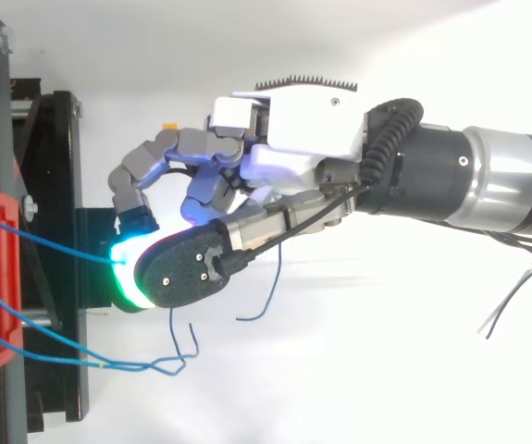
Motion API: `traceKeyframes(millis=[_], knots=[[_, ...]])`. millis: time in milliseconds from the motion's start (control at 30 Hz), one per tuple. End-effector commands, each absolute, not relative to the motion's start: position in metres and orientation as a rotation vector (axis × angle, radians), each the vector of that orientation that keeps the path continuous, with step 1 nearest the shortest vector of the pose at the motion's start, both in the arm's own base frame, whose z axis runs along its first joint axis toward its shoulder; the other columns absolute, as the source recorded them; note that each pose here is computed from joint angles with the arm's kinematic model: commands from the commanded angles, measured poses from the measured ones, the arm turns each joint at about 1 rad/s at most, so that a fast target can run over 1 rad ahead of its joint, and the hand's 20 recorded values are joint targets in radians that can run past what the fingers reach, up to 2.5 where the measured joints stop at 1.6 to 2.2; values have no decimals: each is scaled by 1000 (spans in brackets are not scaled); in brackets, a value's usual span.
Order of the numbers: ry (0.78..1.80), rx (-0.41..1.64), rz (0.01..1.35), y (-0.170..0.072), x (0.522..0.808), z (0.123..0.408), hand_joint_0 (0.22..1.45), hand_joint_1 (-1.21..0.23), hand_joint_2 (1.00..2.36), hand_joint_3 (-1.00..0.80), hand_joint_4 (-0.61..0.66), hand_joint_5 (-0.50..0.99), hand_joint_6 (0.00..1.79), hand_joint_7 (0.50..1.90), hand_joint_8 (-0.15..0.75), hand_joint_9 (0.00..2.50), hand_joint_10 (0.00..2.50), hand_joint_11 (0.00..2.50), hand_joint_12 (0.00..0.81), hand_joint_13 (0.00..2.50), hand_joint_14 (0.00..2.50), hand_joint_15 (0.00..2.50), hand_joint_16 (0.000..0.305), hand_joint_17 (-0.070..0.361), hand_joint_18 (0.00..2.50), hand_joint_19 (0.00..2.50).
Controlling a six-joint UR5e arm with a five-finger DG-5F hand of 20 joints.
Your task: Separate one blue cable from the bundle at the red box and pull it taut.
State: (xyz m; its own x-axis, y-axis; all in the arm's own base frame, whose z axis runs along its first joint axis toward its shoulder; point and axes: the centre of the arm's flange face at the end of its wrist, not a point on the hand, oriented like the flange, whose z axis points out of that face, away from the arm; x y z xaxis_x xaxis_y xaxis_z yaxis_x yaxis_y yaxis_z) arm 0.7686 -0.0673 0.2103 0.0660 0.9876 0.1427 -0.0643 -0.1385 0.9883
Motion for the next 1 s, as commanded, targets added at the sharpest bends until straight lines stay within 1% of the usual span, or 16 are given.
traceKeyframes(millis=[0, 167, 267, 433, 467, 967], knots=[[1048, 1293, 1278, -67, 769, 210, 706, -747, 1016, -278, -78, -186, 924, 1122, 264, 1069, 1683, 1546, 358, 946, 2496, 1360, 37, 83, 1337, 1703], [1053, 1281, 1267, -69, 769, 211, 707, -750, 1017, -276, -82, -185, 924, 1127, 259, 1031, 1843, 1503, 362, 929, 2500, 1375, 37, 82, 1340, 1719], [1050, 1278, 1266, -70, 769, 211, 704, -753, 1017, -261, -92, -183, 922, 1146, 264, 1001, 1918, 1461, 362, 903, 2500, 1334, 36, 82, 1337, 1718], [1049, 1279, 1265, -71, 769, 211, 704, -757, 1018, -237, -107, -180, 922, 1160, 270, 987, 1929, 1429, 358, 890, 2500, 1345, 38, 84, 1330, 1723], [1047, 1280, 1264, -71, 769, 211, 704, -758, 1018, -235, -107, -179, 923, 1161, 271, 986, 1929, 1430, 360, 888, 2500, 1317, 36, 82, 1330, 1724], [1039, 1288, 1252, -72, 768, 210, 710, -761, 1018, -242, -109, -178, 923, 1154, 275, 974, 1932, 1421, 359, 889, 2500, 1312, 36, 80, 1323, 1709]])
